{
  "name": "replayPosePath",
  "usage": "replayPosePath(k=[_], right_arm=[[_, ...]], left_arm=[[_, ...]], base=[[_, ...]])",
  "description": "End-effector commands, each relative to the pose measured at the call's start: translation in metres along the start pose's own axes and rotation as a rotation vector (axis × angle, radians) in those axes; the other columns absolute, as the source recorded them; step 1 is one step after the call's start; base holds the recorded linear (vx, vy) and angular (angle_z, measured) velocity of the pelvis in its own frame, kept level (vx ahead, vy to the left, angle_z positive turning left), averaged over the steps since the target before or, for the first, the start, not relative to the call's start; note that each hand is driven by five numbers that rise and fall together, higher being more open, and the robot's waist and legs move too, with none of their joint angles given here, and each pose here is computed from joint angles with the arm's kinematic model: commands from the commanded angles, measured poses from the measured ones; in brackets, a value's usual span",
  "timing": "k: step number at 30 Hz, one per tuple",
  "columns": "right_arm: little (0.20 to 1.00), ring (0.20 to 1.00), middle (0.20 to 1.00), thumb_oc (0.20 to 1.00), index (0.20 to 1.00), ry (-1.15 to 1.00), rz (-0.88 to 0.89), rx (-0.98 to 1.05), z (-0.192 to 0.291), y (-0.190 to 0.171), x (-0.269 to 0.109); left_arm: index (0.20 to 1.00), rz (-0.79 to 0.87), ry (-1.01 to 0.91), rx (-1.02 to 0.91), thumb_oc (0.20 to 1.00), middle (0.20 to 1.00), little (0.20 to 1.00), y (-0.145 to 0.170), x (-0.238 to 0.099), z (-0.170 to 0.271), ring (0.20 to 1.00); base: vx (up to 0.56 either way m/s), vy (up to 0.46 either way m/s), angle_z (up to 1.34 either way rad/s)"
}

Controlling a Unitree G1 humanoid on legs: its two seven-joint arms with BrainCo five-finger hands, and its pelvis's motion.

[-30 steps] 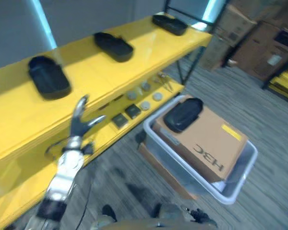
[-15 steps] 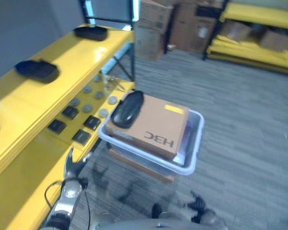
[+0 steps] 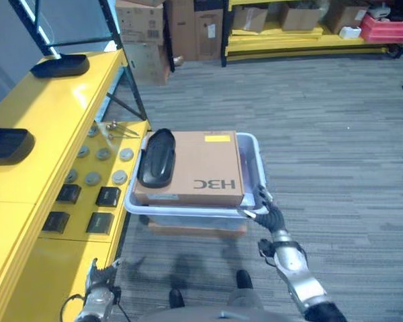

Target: Move parts from the plastic box to the shelf.

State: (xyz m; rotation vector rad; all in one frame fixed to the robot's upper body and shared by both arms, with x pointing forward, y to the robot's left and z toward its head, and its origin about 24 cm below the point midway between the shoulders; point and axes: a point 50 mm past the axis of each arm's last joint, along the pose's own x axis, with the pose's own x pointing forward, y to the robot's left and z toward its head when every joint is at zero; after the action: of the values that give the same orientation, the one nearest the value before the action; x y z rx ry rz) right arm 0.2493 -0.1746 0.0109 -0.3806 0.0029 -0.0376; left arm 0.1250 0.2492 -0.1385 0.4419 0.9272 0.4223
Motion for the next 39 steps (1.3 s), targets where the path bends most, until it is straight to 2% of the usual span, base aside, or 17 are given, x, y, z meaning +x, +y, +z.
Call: replayPosePath(k=[1,2,7,14,22,26,31,35,39], right_arm=[[1.000,1.000,1.000,1.000,1.000,-0.191,-0.104,-0.122,0.049,-0.015,0.054],[1.000,1.000,1.000,1.000,1.000,-0.192,-0.105,-0.122,0.050,-0.015,0.055],[1.000,1.000,1.000,1.000,1.000,-0.307,-0.251,-0.157,0.114,-0.032,0.111],[1.000,1.000,1.000,1.000,1.000,-0.348,-0.353,-0.270,0.161,-0.062,0.144],[1.000,1.000,1.000,1.000,1.000,-0.244,-0.445,-0.381,0.177,-0.088,0.165],[1.000,1.000,1.000,1.000,1.000,-0.148,-0.423,-0.429,0.169,-0.099,0.170],[1.000,1.000,1.000,1.000,1.000,0.018,-0.472,-0.505,0.154,-0.159,0.163],[1.000,1.000,1.000,1.000,1.000,0.041,-0.532,-0.517,0.155,-0.180,0.158],[1.000,1.000,1.000,1.000,1.000,-0.011,-0.611,-0.457,0.161,-0.177,0.157]], left_arm=[[1.000,0.004,-0.109,0.052,1.000,1.000,1.000,0.006,0.011,0.033,1.000],[1.000,0.005,-0.110,0.051,1.000,1.000,1.000,0.006,0.011,0.034,1.000],[1.000,-0.079,-0.260,0.150,1.000,1.000,1.000,-0.010,0.009,0.066,1.000],[1.000,-0.143,-0.275,0.214,1.000,1.000,1.000,-0.024,0.005,0.067,1.000],[1.000,-0.166,-0.358,0.171,1.000,1.000,1.000,-0.034,0.001,0.092,1.000],[1.000,-0.188,-0.399,0.158,1.000,1.000,1.000,-0.040,-0.002,0.103,1.000],[1.000,-0.266,-0.451,0.215,1.000,1.000,1.000,-0.049,-0.007,0.108,1.000],[1.000,-0.287,-0.420,0.264,1.000,1.000,1.000,-0.050,-0.006,0.099,1.000],[1.000,-0.268,-0.389,0.252,1.000,1.000,1.000,-0.049,-0.004,0.096,1.000]], base=[[-0.08,0.015,0.30],[-0.14,-0.005,0.41],[-0.16,-0.033,0.42],[-0.03,0.003,0.30],[-0.01,0.014,0.11],[-0.01,0.008,0.09],[0.00,0.000,0.29],[0.03,-0.002,0.31],[0.02,0.008,0.05]])
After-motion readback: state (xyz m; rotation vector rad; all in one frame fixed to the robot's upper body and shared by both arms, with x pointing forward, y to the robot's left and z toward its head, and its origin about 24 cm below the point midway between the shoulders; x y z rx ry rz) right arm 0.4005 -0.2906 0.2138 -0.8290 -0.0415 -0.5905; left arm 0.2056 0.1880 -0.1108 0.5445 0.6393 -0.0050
